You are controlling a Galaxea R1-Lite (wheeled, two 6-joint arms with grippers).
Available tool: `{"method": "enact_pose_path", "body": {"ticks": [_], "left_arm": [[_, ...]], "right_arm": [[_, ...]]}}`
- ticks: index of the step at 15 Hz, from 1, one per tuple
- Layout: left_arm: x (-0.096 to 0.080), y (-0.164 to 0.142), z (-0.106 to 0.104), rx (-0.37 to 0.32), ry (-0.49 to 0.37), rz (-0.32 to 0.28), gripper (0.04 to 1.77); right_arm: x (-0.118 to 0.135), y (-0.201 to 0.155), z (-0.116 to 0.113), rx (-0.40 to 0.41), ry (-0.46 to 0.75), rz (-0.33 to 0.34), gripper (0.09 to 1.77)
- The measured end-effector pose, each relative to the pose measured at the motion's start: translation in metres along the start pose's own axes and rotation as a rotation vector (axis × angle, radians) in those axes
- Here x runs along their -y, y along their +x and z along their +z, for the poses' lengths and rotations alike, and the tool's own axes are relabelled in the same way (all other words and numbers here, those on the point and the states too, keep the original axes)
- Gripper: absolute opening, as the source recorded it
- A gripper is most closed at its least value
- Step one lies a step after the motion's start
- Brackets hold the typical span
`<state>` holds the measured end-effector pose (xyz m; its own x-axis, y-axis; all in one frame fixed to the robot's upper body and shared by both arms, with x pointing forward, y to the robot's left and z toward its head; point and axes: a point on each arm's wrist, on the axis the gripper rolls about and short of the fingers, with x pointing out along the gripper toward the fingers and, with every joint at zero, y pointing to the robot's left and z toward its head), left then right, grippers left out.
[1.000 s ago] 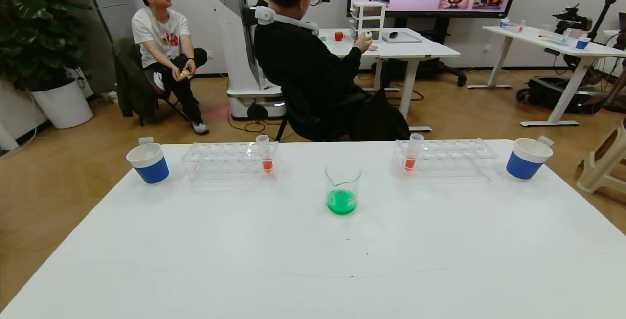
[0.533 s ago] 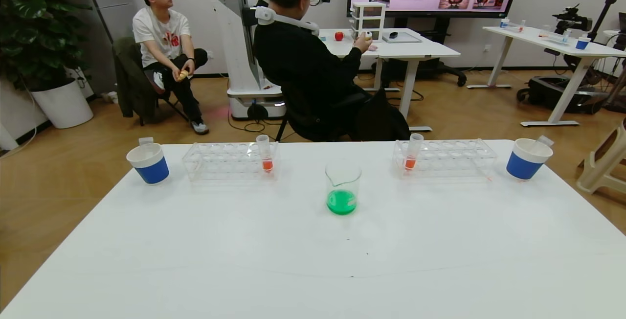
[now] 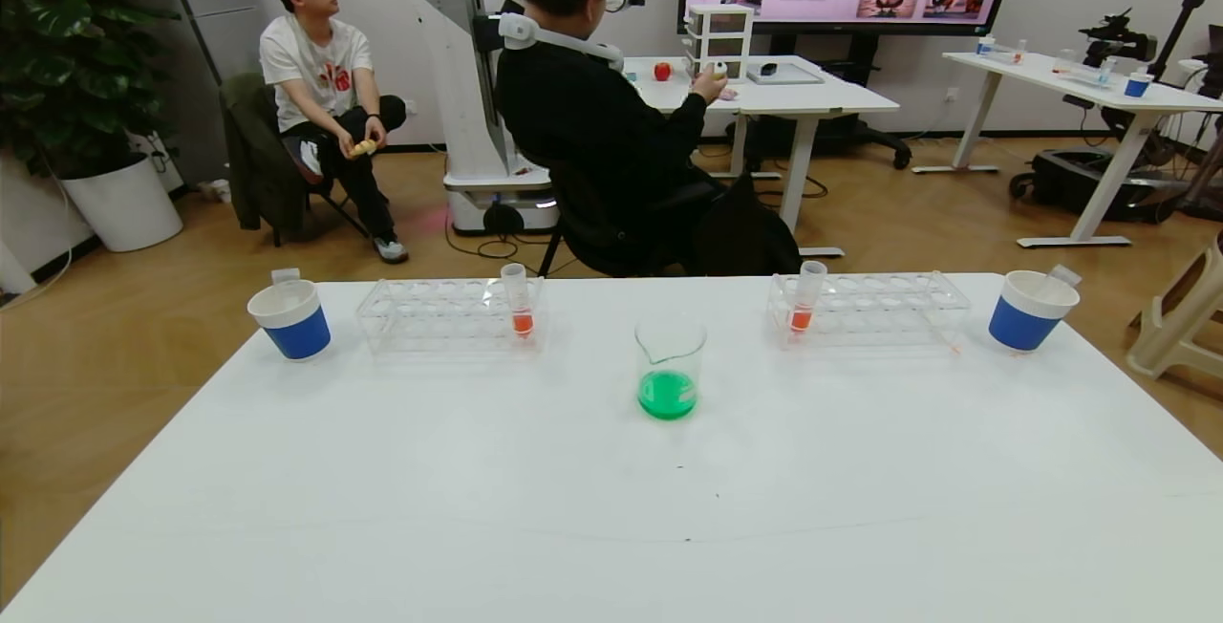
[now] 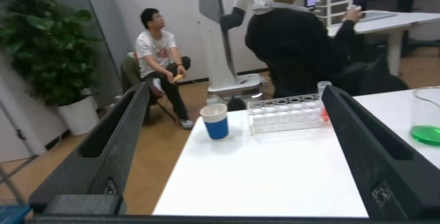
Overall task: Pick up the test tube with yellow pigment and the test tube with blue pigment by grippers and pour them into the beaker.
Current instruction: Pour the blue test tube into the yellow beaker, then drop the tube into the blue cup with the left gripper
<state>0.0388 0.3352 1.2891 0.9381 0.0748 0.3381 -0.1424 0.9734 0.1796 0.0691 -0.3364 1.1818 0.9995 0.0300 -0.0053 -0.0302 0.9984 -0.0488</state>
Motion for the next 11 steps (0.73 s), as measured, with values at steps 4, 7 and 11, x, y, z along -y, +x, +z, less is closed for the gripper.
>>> {"method": "enact_pose_path", "body": {"ticks": [4,7,11], "left_arm": [[0.014,-0.002,-0.061,-0.067,-0.090,-0.060,1.75],[0.025,-0.007,-0.104,-0.320,-0.105,-0.138,1.75],[0.025,-0.008,-0.108,-0.334,-0.123,-0.142,1.75]], "right_arm": [[0.000,0.000,0.000,0.000,0.000,0.000,1.74],[0.000,0.000,0.000,0.000,0.000,0.000,1.74],[0.000,0.000,0.000,0.000,-0.001,0.000,1.74]]}}
